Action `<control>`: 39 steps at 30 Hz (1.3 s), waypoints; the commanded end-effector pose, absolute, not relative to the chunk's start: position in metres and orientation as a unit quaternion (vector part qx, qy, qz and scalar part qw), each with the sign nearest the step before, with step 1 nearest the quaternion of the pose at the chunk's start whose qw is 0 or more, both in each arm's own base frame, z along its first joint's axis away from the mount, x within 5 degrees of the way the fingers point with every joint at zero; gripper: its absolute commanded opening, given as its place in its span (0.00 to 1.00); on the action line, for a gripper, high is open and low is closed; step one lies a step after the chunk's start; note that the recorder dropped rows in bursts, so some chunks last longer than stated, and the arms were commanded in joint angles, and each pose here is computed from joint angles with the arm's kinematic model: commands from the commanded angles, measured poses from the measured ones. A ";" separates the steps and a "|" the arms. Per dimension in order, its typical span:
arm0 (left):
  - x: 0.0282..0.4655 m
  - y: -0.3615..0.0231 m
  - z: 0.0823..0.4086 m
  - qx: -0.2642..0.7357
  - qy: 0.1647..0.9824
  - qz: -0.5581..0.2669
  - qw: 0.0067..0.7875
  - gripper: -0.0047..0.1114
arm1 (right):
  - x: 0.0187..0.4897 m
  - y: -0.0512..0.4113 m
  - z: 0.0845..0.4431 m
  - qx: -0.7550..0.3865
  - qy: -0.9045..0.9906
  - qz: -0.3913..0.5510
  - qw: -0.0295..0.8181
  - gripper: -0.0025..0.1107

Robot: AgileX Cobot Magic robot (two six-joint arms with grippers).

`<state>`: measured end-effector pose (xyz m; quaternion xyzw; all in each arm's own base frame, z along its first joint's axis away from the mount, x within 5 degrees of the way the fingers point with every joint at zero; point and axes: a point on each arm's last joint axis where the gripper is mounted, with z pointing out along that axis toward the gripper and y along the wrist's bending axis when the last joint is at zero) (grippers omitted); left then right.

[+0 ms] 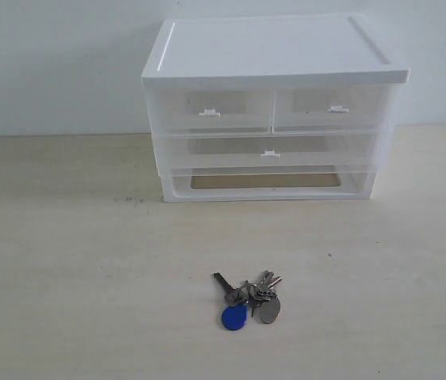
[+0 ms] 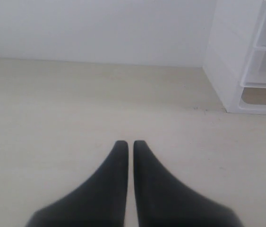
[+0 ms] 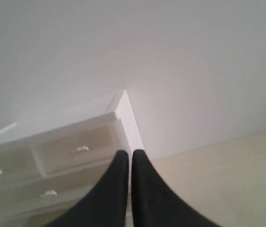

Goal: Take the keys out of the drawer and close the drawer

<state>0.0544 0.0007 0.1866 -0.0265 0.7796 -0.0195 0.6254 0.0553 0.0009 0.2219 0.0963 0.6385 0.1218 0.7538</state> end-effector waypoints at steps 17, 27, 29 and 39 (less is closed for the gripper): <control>0.054 0.001 0.185 -0.029 0.780 -0.021 0.624 0.08 | 0.054 -0.004 0.185 0.011 0.783 -0.017 0.622 0.02; 0.054 0.001 0.185 -0.029 0.780 -0.021 0.624 0.08 | 0.054 -0.004 0.184 0.016 0.784 -0.014 0.620 0.02; 0.054 0.001 0.185 -0.029 0.780 -0.021 0.624 0.08 | 0.054 -0.004 0.184 0.016 0.784 -0.014 0.620 0.02; 0.054 0.001 0.185 -0.029 0.780 -0.021 0.624 0.08 | 0.054 -0.004 0.184 0.016 0.784 -0.014 0.620 0.02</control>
